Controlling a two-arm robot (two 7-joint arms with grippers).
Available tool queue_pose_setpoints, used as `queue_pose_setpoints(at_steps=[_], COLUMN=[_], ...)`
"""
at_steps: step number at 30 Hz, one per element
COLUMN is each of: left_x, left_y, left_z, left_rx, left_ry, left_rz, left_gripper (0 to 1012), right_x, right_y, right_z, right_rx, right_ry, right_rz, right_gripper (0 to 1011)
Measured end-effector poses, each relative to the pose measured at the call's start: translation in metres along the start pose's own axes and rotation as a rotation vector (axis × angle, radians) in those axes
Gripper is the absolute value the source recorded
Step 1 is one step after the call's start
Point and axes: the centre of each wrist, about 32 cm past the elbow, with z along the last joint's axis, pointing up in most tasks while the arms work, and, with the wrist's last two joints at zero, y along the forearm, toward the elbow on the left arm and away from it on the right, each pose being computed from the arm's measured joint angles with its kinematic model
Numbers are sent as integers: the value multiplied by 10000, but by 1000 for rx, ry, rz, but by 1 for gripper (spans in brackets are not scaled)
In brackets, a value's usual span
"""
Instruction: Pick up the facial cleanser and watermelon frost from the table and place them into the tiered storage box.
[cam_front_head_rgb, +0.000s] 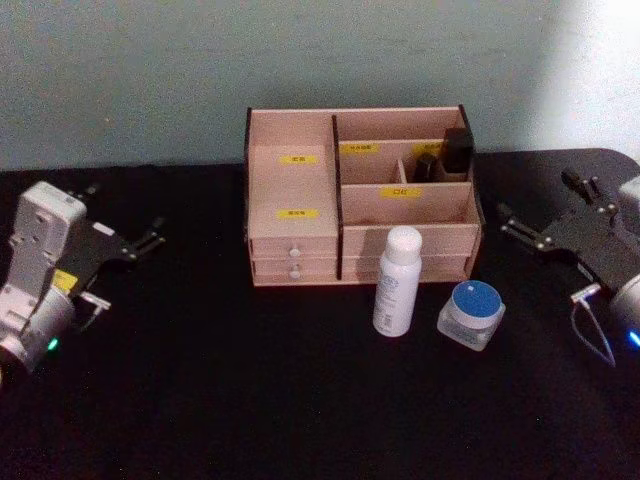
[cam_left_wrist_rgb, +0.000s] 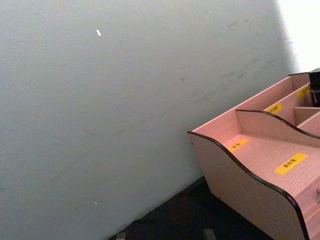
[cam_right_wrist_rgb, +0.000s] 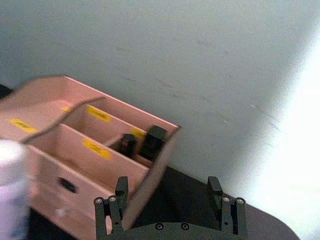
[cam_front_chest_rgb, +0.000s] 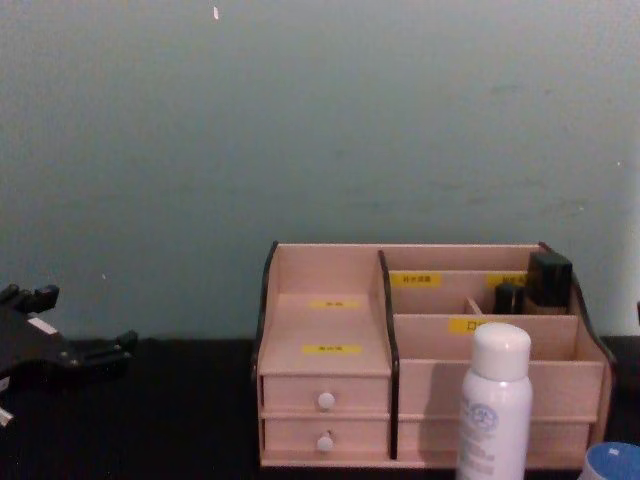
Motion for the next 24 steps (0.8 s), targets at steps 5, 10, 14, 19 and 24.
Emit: queue_pose_setpoints(at_steps=[5,10,14,19,24], left_x=[0,0,0,0,0], left_y=[0,0,0,0,0], left_z=[0,0,0,0,0], left_rx=[0,0,0,0,0], left_ry=[0,0,0,0,0], left_rz=[0,0,0,0,0], left_gripper=[1001,1001,1001,1001,1001], right_x=[-55,-143,-207,-285,-314], right_y=[-174,-323,-378,-386,-347], right_z=[81,138,142,119,93], right_rx=[19,29,28,17,6], right_ry=[27,53,81,117,137], right_rz=[79,171,232,305,354], right_gripper=[1003,1003,1003,1002,1003])
